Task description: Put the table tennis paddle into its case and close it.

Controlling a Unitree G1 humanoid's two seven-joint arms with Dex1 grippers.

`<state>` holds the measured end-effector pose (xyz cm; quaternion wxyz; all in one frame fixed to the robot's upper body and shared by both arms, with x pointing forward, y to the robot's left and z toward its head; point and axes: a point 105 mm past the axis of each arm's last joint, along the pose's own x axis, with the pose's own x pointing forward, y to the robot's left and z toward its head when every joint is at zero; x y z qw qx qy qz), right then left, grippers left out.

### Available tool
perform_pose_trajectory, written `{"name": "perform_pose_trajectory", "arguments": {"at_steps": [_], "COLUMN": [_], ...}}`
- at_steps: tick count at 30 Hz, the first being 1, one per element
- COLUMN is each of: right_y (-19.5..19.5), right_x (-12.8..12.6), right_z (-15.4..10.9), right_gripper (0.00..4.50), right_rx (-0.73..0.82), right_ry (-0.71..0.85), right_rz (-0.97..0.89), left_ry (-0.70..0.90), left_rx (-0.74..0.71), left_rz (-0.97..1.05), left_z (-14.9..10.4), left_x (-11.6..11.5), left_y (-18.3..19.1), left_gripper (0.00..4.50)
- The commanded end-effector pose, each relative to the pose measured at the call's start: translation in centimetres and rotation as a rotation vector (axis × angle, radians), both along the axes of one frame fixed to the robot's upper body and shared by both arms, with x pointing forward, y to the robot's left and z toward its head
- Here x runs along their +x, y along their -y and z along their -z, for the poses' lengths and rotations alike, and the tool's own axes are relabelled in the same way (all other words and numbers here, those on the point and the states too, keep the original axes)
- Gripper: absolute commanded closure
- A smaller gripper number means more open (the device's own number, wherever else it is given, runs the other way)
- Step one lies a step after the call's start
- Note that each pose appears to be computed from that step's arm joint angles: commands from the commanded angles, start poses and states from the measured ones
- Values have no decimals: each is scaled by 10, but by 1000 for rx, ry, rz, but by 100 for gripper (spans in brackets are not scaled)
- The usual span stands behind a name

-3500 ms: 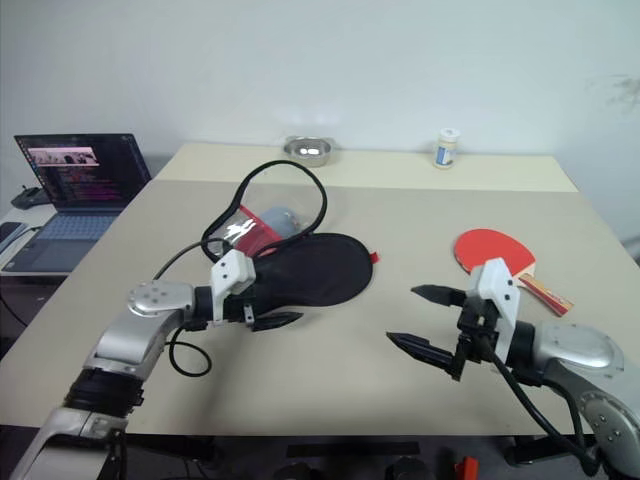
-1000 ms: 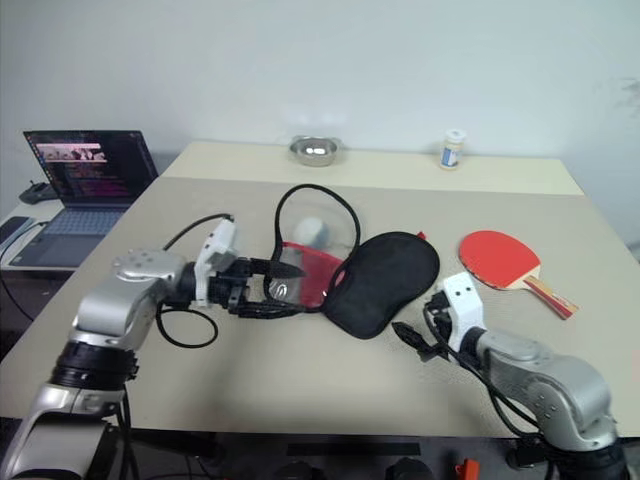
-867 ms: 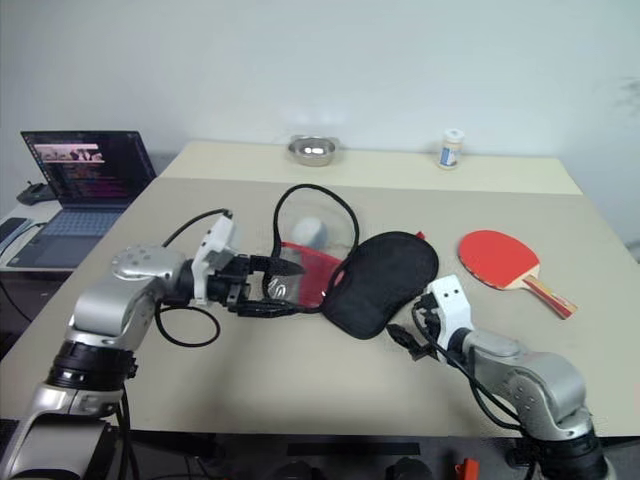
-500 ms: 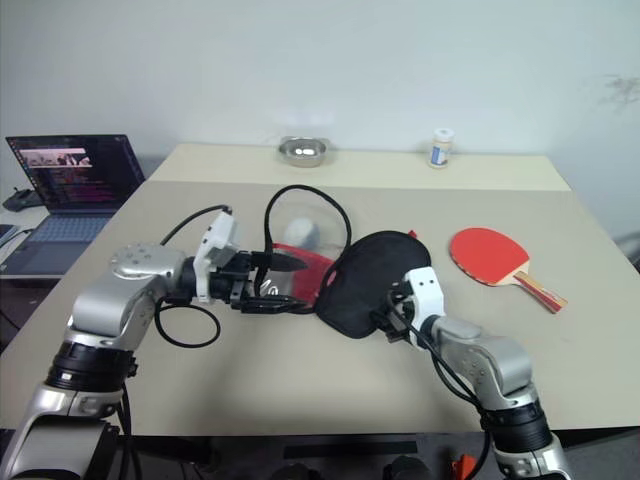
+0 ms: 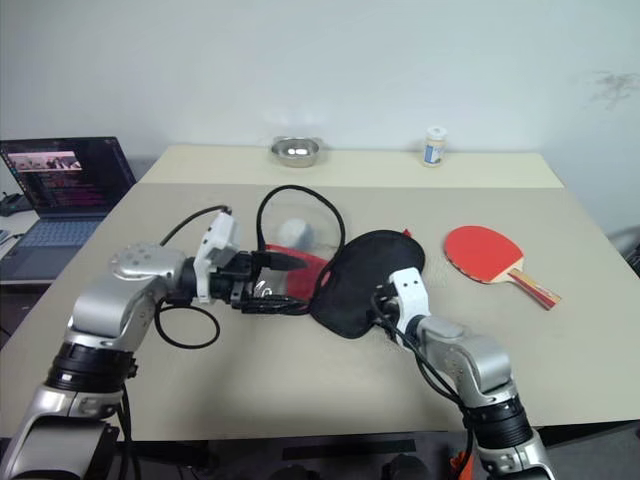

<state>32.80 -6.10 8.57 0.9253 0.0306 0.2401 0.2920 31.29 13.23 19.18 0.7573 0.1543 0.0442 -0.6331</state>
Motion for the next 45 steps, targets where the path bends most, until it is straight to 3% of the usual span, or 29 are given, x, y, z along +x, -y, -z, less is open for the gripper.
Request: {"name": "perform_pose_trajectory", "arguments": {"at_steps": [1,6,14,23,26,29,35,40,45], "right_y": [-6,19,82,88,87,89,114,177,232], "right_x": [-3,1,6,17,18,19,26,26,25], "right_z": [-10,-20,-29,-39,-39,-43,-89,-122,-110], "right_gripper": [448,448,448,448,382,280,72,72,72], "right_rx": [40,31,-108,-115,-115,-130,-154,-234,-332], "right_ry": [15,18,0,5,14,39,160,272,274], "right_rz": [-20,-2,5,-16,-13,-2,68,216,256], "left_ry": [49,44,38,37,35,32,21,16,20], "left_rx": [-7,-10,-12,-14,-12,-12,-14,-22,-36], "left_rz": [22,37,52,48,53,55,58,66,101], "left_z": [-9,-6,0,2,3,4,5,5,3], "left_x": [-4,-7,-11,-10,-10,-11,-9,-7,-9], "left_y": [5,9,15,14,15,15,16,21,30], "left_gripper": [70,70,70,70,70,70,70,70,70]}}
